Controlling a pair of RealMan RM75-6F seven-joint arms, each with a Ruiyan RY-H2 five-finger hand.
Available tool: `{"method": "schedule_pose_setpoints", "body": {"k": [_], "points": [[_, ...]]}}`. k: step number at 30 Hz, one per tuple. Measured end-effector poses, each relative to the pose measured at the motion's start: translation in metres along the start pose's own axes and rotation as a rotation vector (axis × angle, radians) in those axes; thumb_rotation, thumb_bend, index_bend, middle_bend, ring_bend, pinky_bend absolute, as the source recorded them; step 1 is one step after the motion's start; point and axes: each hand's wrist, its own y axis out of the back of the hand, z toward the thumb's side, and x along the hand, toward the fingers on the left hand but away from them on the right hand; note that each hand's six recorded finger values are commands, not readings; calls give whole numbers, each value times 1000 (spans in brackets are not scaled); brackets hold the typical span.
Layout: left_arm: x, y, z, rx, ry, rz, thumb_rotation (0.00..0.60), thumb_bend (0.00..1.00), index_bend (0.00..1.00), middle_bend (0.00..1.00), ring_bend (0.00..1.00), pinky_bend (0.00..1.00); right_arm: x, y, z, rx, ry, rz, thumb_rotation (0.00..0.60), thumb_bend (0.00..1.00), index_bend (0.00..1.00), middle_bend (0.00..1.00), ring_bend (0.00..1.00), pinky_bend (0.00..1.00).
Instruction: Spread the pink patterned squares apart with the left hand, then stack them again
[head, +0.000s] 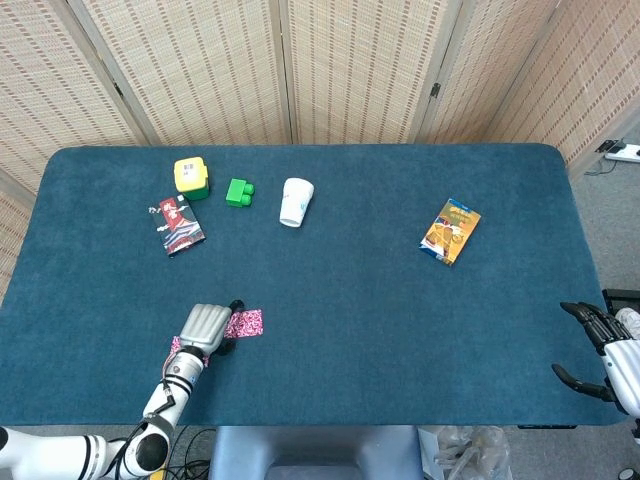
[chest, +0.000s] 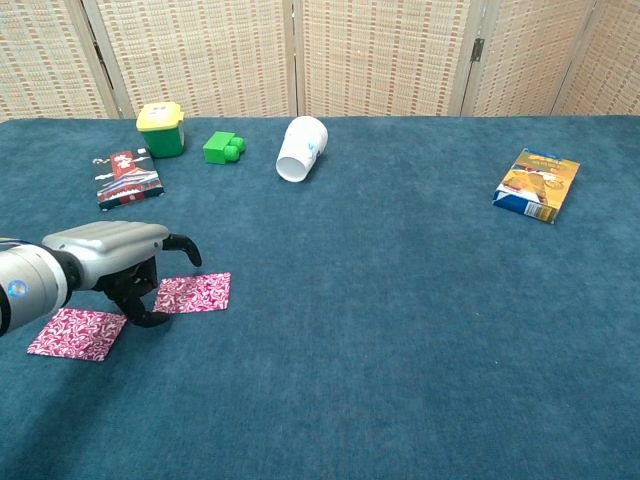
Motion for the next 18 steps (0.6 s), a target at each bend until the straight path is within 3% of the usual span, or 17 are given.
{"method": "schedule_pose_setpoints", "body": {"k": [18], "points": [[5,-5,5,3,5,-4,600,337,256,988,962,1000,-1,0,-1,0,-4,1,600,277,111,188,117,165]]}}
